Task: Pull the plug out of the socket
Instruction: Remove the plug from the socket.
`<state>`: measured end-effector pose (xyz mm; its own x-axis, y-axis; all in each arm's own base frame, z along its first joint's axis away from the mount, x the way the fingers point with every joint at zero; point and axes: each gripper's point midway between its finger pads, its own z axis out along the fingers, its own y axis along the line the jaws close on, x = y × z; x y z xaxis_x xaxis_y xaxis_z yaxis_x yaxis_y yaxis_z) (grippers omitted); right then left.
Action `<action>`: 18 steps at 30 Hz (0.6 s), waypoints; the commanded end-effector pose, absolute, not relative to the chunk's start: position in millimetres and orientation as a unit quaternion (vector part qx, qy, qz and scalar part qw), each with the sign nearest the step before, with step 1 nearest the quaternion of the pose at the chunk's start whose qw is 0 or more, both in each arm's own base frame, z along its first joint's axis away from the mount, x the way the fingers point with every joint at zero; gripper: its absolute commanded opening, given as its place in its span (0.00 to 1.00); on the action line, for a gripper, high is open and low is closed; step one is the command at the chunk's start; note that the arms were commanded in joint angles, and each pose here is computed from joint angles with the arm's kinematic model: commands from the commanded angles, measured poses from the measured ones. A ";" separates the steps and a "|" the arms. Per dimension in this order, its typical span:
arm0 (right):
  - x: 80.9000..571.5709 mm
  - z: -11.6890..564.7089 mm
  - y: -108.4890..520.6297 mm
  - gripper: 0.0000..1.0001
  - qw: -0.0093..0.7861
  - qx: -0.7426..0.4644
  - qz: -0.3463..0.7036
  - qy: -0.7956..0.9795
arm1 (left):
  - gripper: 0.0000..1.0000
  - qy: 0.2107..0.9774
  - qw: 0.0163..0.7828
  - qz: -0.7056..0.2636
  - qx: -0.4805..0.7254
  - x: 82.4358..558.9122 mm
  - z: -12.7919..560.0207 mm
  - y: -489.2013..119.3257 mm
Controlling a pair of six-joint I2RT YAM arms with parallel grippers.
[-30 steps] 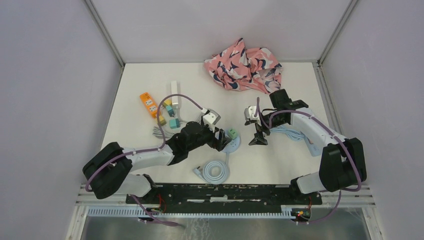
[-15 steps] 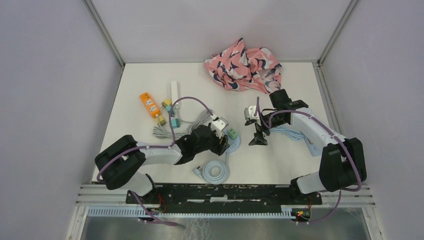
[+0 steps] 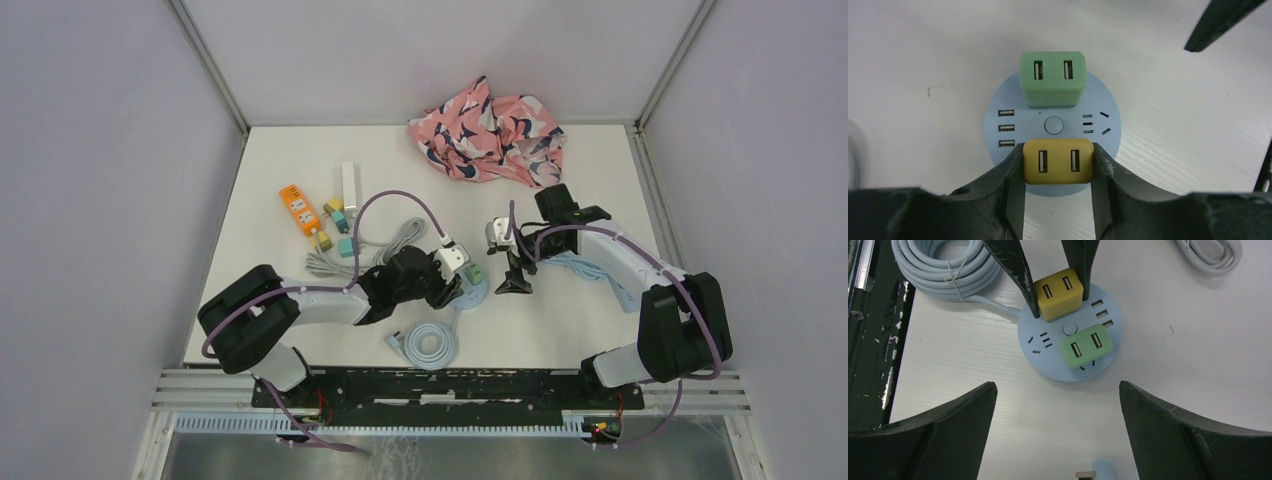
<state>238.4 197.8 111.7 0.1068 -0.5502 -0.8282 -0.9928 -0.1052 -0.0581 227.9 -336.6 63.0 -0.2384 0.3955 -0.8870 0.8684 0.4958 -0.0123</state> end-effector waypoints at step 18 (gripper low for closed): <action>226.7 81.5 213.0 0.75 0.309 -0.729 0.307 0.528 | 0.03 0.622 0.448 -0.340 0.545 197.3 71.8 -368.2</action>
